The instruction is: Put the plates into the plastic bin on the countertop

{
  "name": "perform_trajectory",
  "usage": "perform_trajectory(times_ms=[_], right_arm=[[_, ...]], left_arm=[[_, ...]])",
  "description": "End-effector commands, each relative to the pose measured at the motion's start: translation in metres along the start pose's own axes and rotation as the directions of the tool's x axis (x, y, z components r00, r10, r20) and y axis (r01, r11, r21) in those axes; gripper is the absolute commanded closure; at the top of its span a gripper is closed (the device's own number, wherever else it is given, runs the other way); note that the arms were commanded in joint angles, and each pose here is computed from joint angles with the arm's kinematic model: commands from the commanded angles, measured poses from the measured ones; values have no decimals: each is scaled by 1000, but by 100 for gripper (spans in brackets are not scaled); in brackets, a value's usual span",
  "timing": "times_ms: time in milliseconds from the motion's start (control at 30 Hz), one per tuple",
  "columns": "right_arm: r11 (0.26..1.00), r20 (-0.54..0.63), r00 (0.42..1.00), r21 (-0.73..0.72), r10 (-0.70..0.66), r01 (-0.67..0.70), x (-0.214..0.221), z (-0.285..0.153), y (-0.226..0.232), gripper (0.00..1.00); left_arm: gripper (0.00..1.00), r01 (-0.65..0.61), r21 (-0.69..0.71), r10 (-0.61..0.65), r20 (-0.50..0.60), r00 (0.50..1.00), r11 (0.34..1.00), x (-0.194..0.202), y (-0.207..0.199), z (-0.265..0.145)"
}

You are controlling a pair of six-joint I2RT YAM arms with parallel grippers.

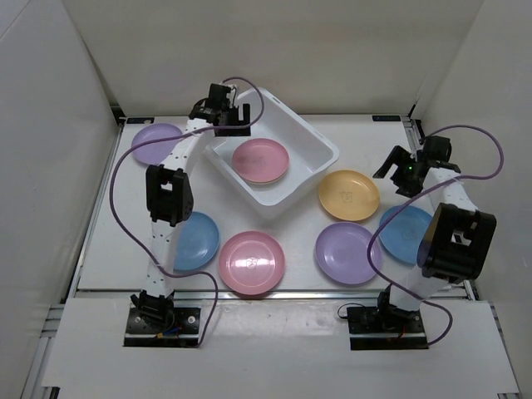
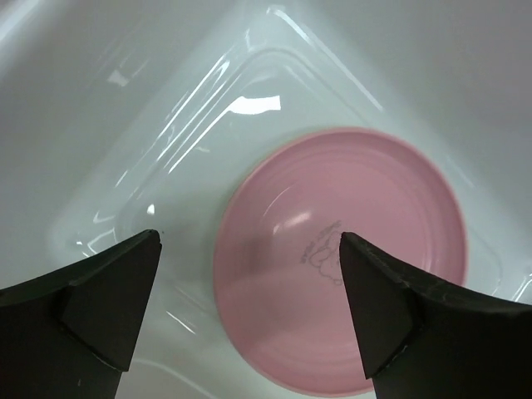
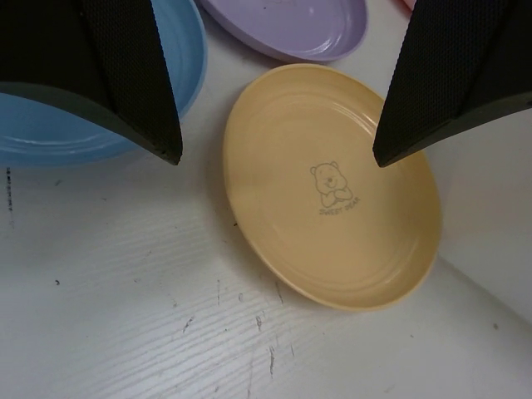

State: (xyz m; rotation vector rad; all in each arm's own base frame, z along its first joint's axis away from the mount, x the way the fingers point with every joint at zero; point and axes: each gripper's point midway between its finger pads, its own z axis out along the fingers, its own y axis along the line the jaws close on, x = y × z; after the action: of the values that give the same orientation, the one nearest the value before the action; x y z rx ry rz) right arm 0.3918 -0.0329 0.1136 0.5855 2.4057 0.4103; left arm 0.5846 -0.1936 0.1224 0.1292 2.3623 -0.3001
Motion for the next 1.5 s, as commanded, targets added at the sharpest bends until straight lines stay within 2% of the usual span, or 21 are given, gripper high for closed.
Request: perform_trajectory(times_ms=[0, 133, 233, 300, 333, 367, 400, 467, 500, 567, 600, 633, 700, 733, 767, 800, 1000, 1200, 1300, 1400, 1467], right_arm=[[995, -16, 994, -13, -104, 104, -9, 16, 7, 1], [990, -45, 989, -45, -138, 136, -10, 37, 6, 1], [981, -46, 982, -73, -182, 178, -8, 53, 7, 1], [980, -102, 976, -68, -194, 188, 2, 67, 2, 2], [979, -105, 974, -51, -202, 198, -1, 71, 1, 3], [980, -131, 972, -27, -197, 195, 7, 81, -5, 5], [982, -137, 973, -10, -187, 187, 9, 82, -8, 5], [985, -149, 974, 1, -173, 175, 15, 87, -13, 10], [986, -160, 973, -7, -167, 168, 21, 89, -13, 12], [988, -167, 974, -26, -156, 154, 27, 92, -10, 20], [988, -173, 973, -27, -156, 153, 29, 94, -9, 24], [988, -182, 971, -26, -155, 153, 31, 96, -8, 27], [988, -206, 967, -19, -152, 152, 38, 101, -8, 41], [990, -207, 968, -6, -141, 143, 39, 102, -11, 50], [991, -203, 971, 2, -128, 132, 38, 101, -11, 63], [992, -194, 974, 14, -119, 123, 35, 100, -12, 67], [982, -39, 991, 131, -130, 134, -21, 60, -10, 99], [979, 145, 985, 190, -96, 67, -91, -2, -5, 100], [973, 264, 954, 216, -139, 82, -127, -37, 7, 100], [980, 355, 919, 159, -171, 120, -159, -69, 40, 100], [976, 365, 906, 105, -214, 189, -163, -73, 71, 100]], left_arm=[[1, -45, 49, 36, 165, 986, 998, -62, -22, -53], [1, -82, 42, 69, 263, 962, 996, -93, -30, -103], [1, -88, 30, 75, 302, 950, 996, -100, -31, -138], [1, -86, 33, 69, 338, 939, 996, -104, -32, -168], [1, -68, 11, 62, 288, 956, 998, -82, -24, -158], [1, -28, -17, 32, 319, 947, 999, -77, -16, -180], [1, -15, -35, 24, 268, 963, 999, -58, -10, -166], [1, 34, -61, -14, 310, 951, 998, -56, 3, -191], [1, 57, -95, -30, 269, 963, 994, -32, 14, -185], [1, 129, -100, -90, 326, 941, 987, -30, 29, -212], [1, 149, -120, -110, 285, 952, 982, -4, 39, -204], [1, 186, -131, -140, 299, 944, 974, 2, 51, -209], [1, 223, -139, -167, 331, 929, 965, 11, 61, -227], [1, 253, -169, -194, 304, 933, 953, 31, 74, -223], [1, 283, -173, -222, 303, 927, 943, 38, 80, -225], [1, 311, -179, -245, 316, 916, 933, 43, 88, -234], [1, 409, -228, -348, 264, 899, 883, 100, 124, -239], [1, 484, -274, -434, 226, 872, 831, 134, 146, -239], [0, 526, -328, -474, 230, 850, 785, 151, 159, -245], [0, 567, -370, -518, 230, 824, 736, 171, 171, -251], [1, 596, -376, -553, 229, 801, 709, 182, 173, -252]])
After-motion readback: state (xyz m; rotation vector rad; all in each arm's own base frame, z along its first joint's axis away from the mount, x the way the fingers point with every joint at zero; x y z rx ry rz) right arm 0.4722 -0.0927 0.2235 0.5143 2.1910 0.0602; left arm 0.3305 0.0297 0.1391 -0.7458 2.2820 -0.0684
